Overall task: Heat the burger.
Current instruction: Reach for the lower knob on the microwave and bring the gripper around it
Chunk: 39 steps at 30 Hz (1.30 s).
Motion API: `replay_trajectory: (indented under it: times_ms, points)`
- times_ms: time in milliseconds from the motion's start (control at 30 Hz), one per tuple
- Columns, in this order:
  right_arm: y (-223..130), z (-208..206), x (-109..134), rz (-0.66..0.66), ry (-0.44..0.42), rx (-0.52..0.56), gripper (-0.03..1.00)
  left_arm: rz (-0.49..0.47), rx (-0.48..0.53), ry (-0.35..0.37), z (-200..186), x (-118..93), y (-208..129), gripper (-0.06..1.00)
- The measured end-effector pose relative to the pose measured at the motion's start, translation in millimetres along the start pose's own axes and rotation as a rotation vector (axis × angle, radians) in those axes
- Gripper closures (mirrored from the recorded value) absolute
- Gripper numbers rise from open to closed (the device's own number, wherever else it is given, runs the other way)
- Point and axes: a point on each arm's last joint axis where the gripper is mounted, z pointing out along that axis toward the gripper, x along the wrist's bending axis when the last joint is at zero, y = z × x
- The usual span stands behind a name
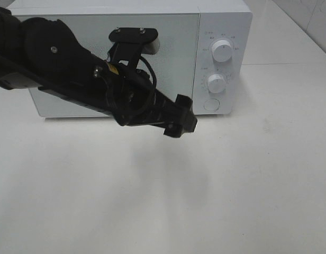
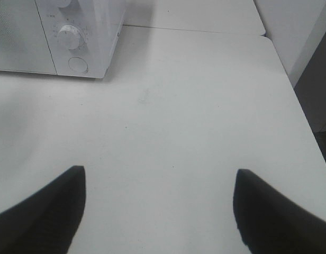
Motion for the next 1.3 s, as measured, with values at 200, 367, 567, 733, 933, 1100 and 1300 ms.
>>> replay_trajectory:
  times_ms: [200, 367, 567, 733, 933, 1100, 1300]
  points:
    - [0.0, 0.0, 0.0, 0.0, 0.0, 0.0, 0.21, 0.153, 0.236, -0.036, -28.2, -5.7, -14.7, -0.04]
    - [0.0, 0.0, 0.0, 0.0, 0.0, 0.0, 0.21, 0.164, 0.327, -0.009, -59.3, -6.5, -17.6, -0.04]
    - [0.0, 0.0, 0.0, 0.0, 0.0, 0.0, 0.21, 0.143, 0.346, 0.09, -91.4, -1.8, -16.0, -0.04]
    - [0.0, 0.0, 0.0, 0.0, 0.0, 0.0, 0.21, 0.098, 0.335, 0.153, -116.5, 6.3, -13.9, -0.04]
    - [0.0, 0.0, 0.0, 0.0, 0.0, 0.0, 0.21, -0.026, 0.315, 0.236, -157.6, 43.8, -12.2, -0.04]
    - [0.0, 0.0, 0.0, 0.0, 0.0, 0.0, 0.21, -0.15, 0.306, 0.311, -197.4, 81.7, -19.8, -0.04]
    - [0.0, 0.0, 0.0, 0.0, 0.0, 0.0, 0.21, -0.331, 0.274, 0.41, -243.5, 109.0, -37.9, -0.04]
